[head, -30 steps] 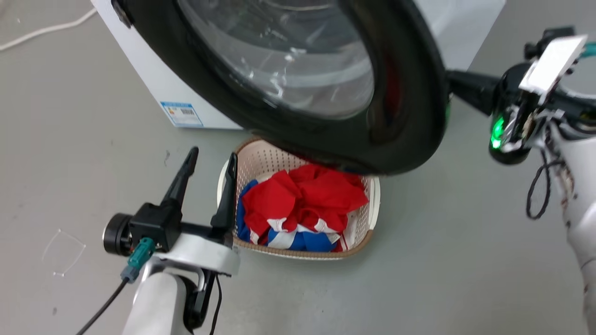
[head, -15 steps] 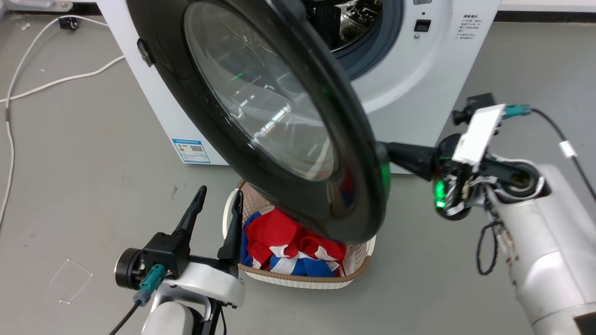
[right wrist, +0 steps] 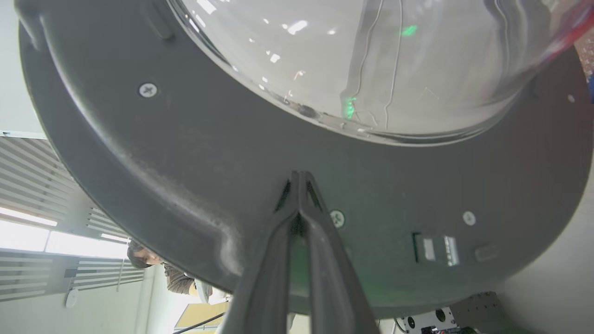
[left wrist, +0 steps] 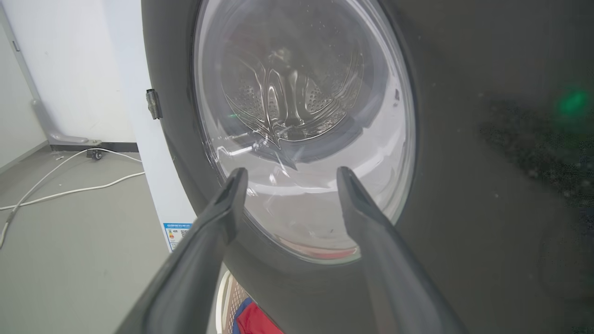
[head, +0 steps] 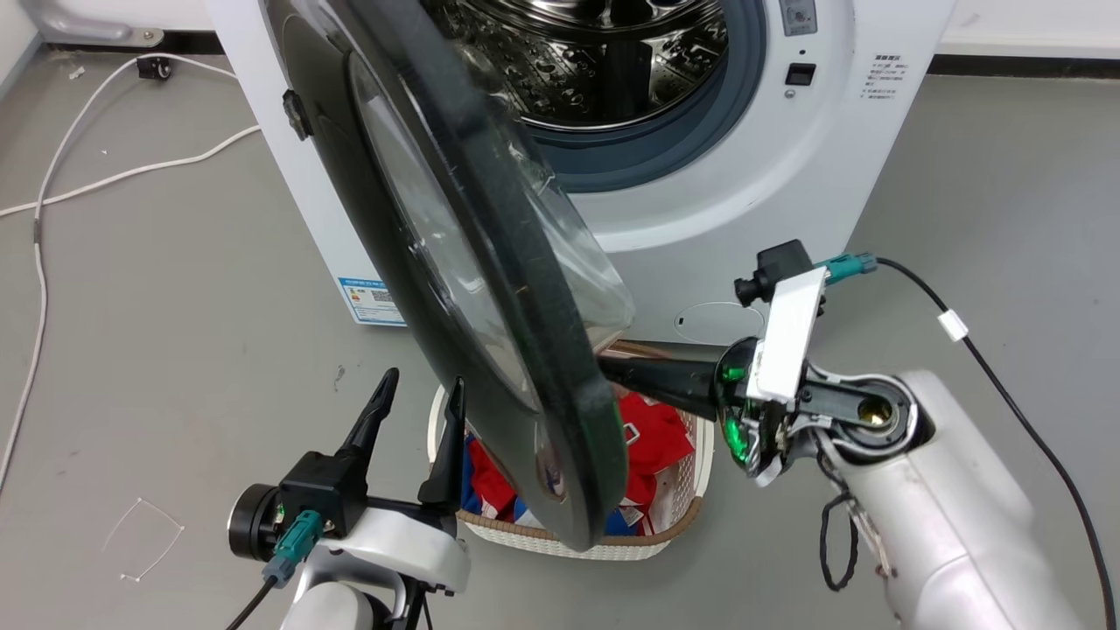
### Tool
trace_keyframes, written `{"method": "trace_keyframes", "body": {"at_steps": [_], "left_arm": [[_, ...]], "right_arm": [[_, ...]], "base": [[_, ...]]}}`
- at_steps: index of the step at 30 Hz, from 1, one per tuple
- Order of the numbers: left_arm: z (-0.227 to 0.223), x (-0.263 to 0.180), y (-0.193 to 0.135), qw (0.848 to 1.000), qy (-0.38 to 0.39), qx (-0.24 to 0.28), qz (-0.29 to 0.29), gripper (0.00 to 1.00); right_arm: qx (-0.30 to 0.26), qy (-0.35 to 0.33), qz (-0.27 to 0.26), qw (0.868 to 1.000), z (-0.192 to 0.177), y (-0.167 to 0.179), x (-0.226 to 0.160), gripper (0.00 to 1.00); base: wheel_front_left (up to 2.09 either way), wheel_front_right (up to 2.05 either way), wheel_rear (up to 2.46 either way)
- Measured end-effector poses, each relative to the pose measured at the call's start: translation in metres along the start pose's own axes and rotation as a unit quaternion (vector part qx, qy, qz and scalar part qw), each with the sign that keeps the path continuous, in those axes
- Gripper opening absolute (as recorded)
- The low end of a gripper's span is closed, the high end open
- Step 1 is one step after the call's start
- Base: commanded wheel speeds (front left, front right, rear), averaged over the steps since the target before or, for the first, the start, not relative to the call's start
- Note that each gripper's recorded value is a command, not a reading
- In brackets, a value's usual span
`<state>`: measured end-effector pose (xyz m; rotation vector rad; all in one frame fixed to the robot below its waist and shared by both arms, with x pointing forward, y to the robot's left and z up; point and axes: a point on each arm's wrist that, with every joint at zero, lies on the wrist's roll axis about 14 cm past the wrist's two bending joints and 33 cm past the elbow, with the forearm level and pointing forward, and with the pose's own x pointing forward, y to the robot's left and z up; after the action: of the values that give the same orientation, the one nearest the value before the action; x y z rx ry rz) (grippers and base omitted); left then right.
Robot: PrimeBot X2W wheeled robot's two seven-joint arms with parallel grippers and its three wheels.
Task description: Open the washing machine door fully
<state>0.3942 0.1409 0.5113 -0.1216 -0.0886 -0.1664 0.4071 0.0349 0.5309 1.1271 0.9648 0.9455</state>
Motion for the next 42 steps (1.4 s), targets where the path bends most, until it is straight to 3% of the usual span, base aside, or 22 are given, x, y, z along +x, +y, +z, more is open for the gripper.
{"method": "trace_keyframes", "body": {"at_steps": [7, 11, 14, 16, 24, 25, 26, 27, 28, 31, 33, 34, 39, 42], "left_arm": [[-0.001, -0.003, 0.0, 1.0, 0.002, -0.001, 0.003, 1.0], [0.002, -0.003, -0.002, 1.0, -0.003, -0.001, 0.001, 1.0], [0.002, -0.003, -0.003, 1.0, -0.003, -0.002, 0.002, 1.0], [0.0, -0.004, -0.003, 1.0, -0.002, -0.003, 0.002, 1.0], [-0.002, -0.003, -0.007, 1.0, 0.001, -0.005, -0.002, 1.0], [-0.002, -0.004, -0.007, 1.0, 0.001, -0.005, -0.003, 1.0], [-0.001, -0.003, -0.007, 1.0, 0.0, -0.005, -0.003, 1.0], [-0.001, -0.003, -0.008, 1.0, -0.001, -0.005, -0.003, 1.0], [0.0, -0.003, -0.008, 1.0, -0.002, -0.005, -0.004, 1.0], [0.002, -0.003, -0.009, 1.0, -0.004, -0.005, -0.005, 1.0], [0.002, -0.003, -0.008, 1.0, -0.005, -0.005, -0.004, 1.0], [0.003, -0.003, -0.008, 1.0, -0.006, -0.004, -0.004, 1.0], [0.004, -0.002, -0.006, 1.0, -0.007, -0.001, -0.002, 1.0], [0.005, -0.003, -0.006, 1.0, -0.009, 0.001, -0.002, 1.0]], "right_arm": [[-0.01, -0.043, 0.006, 0.999, -0.008, 0.0, -0.001, 0.0], [-0.018, -0.161, 0.004, 0.987, 0.02, -0.001, -0.02, 0.0], [-0.056, -0.289, -0.035, 0.955, 0.056, -0.012, -0.053, 0.0], [-0.053, -0.36, -0.04, 0.93, 0.071, -0.017, -0.078, 0.0], [-0.098, -0.524, -0.103, 0.84, 0.084, -0.043, -0.162, 0.0], [-0.107, -0.538, -0.11, 0.829, 0.082, -0.045, -0.171, 0.12], [-0.116, -0.549, -0.117, 0.819, 0.081, -0.046, -0.179, 0.43], [-0.128, -0.557, -0.126, 0.811, 0.079, -0.048, -0.186, 0.88], [-0.143, -0.564, -0.136, 0.802, 0.077, -0.049, -0.193, 1.0], [-0.21, -0.571, -0.179, 0.773, 0.071, -0.052, -0.212, 1.0], [-0.283, -0.561, -0.221, 0.746, 0.071, -0.05, -0.225, 1.0], [-0.334, -0.554, -0.248, 0.721, 0.07, -0.046, -0.232, 1.0], [-0.44, -0.53, -0.29, 0.665, 0.063, -0.026, -0.231, 1.0], [-0.492, -0.494, -0.316, 0.643, 0.056, -0.018, -0.223, 1.0]], "base": [[0.0, 0.0, 0.0], [0.0, 0.0, 0.0], [0.0, 0.0, 0.0], [0.0, 0.0, 0.0], [0.0, 0.0, 0.0], [0.0, 0.0, 0.0], [0.0, 0.0, 0.0], [0.0, 0.0, 0.0], [0.0, 0.0, 0.0], [0.0, 0.0, 0.0], [0.0, 0.0, 0.0], [0.0, 0.0, 0.0], [0.0, 0.0, 0.0], [0.0, 0.0, 0.0]]}}
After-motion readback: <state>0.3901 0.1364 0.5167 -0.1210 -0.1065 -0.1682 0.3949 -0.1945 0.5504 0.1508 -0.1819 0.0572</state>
